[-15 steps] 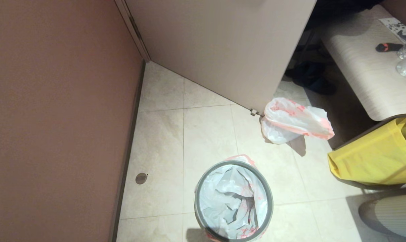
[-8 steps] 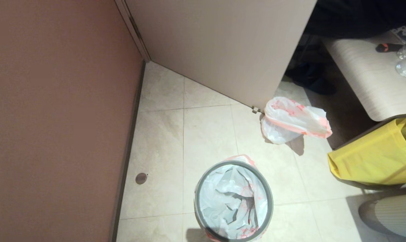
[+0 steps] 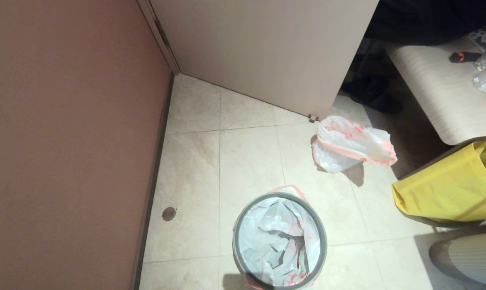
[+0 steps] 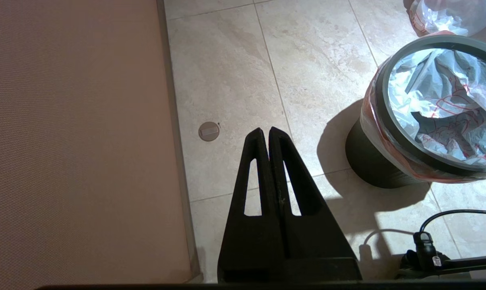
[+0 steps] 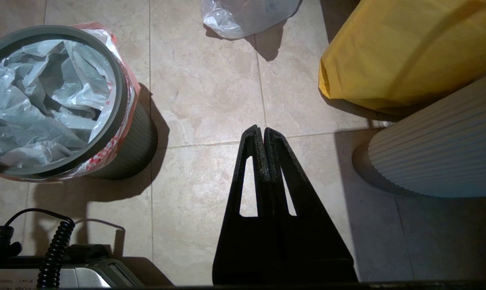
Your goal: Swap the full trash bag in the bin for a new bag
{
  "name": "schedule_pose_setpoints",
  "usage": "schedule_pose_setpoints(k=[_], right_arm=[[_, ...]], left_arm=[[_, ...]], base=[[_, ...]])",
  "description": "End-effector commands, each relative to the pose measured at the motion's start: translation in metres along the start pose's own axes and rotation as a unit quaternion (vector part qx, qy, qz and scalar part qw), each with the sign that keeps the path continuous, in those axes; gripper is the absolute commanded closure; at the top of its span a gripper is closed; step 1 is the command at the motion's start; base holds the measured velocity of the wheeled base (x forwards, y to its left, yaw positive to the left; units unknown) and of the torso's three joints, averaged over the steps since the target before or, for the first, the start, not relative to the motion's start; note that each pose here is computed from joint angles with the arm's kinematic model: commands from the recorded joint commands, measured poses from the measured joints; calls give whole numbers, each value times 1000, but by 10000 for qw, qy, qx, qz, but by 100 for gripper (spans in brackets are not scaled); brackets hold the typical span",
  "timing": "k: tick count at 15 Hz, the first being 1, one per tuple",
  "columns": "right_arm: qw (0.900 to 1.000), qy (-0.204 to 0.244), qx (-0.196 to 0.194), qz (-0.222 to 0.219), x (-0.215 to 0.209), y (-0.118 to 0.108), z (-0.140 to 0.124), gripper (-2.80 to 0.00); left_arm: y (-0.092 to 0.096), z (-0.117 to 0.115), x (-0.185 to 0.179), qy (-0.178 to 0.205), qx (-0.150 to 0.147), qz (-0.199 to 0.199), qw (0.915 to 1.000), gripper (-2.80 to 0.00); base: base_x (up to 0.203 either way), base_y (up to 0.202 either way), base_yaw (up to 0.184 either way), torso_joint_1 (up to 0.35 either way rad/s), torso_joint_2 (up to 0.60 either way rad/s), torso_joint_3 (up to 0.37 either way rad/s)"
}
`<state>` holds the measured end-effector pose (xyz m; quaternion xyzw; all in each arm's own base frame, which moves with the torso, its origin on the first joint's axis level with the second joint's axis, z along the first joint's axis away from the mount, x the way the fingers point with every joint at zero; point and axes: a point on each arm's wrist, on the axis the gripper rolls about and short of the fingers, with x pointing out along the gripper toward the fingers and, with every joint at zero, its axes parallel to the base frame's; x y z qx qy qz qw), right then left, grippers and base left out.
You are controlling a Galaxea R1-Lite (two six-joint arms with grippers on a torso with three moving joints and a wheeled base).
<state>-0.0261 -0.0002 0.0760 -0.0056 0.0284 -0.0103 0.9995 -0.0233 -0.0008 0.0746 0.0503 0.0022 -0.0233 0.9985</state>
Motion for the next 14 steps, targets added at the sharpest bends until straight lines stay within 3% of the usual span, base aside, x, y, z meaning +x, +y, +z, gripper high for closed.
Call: schedule_pose_setpoints(k=[1, 14], right_arm=[[10000, 8, 25, 5, 0, 0, 1, 0], [9998, 1, 178, -26, 0, 0, 1, 0]], left_arm=[[0, 0, 0, 20, 2, 0, 10000, 0], [0, 0, 0, 20, 2, 0, 10000, 0]], base=[[0, 0, 0, 0, 0, 0], [0, 0, 0, 0, 0, 0]])
